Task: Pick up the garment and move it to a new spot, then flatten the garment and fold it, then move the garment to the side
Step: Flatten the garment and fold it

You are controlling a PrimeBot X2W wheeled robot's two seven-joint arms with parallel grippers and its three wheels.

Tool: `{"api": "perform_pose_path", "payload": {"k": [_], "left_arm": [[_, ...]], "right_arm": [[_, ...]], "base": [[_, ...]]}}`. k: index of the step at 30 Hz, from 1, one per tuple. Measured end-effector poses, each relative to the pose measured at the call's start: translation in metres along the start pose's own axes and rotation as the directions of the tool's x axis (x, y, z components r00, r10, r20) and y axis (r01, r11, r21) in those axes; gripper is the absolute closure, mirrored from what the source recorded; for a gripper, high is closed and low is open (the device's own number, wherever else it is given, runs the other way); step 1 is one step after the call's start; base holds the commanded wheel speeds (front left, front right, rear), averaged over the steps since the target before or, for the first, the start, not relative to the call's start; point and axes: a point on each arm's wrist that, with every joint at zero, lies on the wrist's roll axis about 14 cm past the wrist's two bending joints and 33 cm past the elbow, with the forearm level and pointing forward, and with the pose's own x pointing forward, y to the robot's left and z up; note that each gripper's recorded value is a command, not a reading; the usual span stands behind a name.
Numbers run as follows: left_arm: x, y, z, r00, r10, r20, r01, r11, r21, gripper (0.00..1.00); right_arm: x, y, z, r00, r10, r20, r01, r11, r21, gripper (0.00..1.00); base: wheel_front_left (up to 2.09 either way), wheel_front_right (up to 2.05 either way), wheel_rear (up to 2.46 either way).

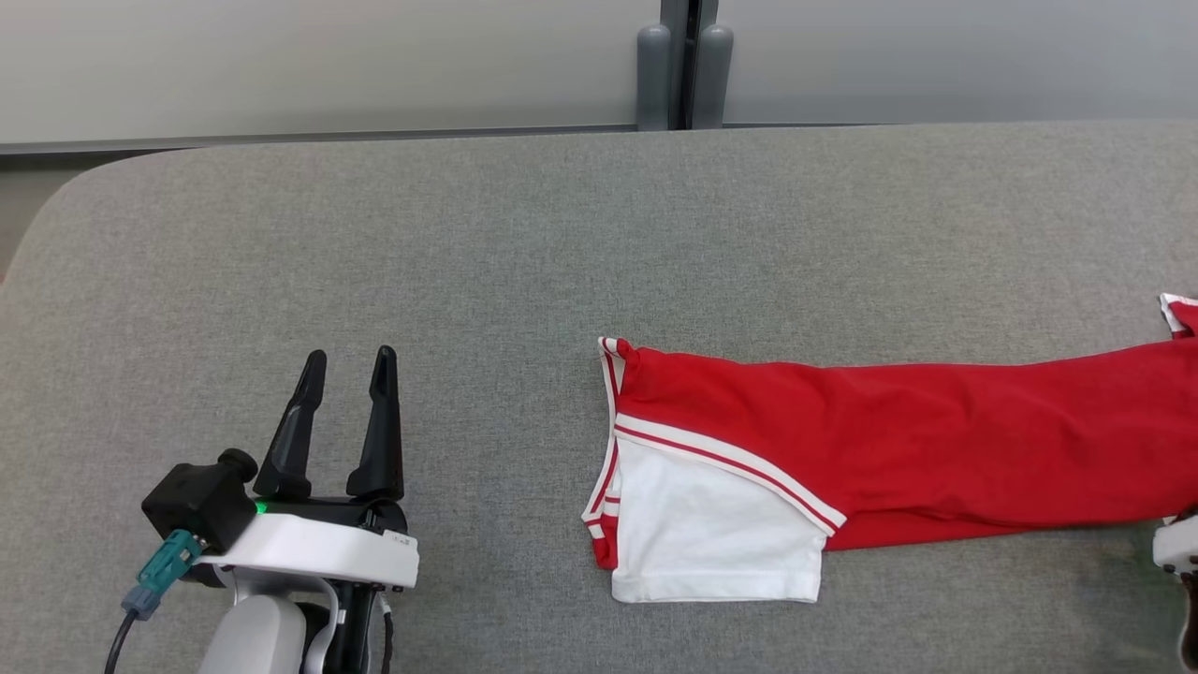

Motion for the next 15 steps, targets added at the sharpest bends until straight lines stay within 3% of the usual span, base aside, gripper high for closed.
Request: {"api": "perform_pose_path", "payload": {"k": [3,7,15], "left_arm": [[-0.002,-0.001,0.003,1.0,0.0,0.008,0.0,1.0,-0.004,0.0],[-0.005,-0.001,0.008,1.0,0.003,0.021,-0.003,1.0,-0.011,0.0],[-0.009,-0.002,0.013,0.999,0.009,0.033,-0.008,1.0,-0.022,0.0]], "right_arm": [[0.0,0.02,0.007,0.999,0.033,0.035,-0.035,0.998,0.056,1.0],[-0.003,0.064,0.022,0.984,0.154,0.092,-0.161,0.985,0.07,1.0],[-0.028,0.145,0.034,0.913,0.382,0.143,-0.394,0.916,0.071,1.0]], "base": [[0.0,0.0,0.0],[0.0,0.0,0.0],[0.0,0.0,0.0]]}}
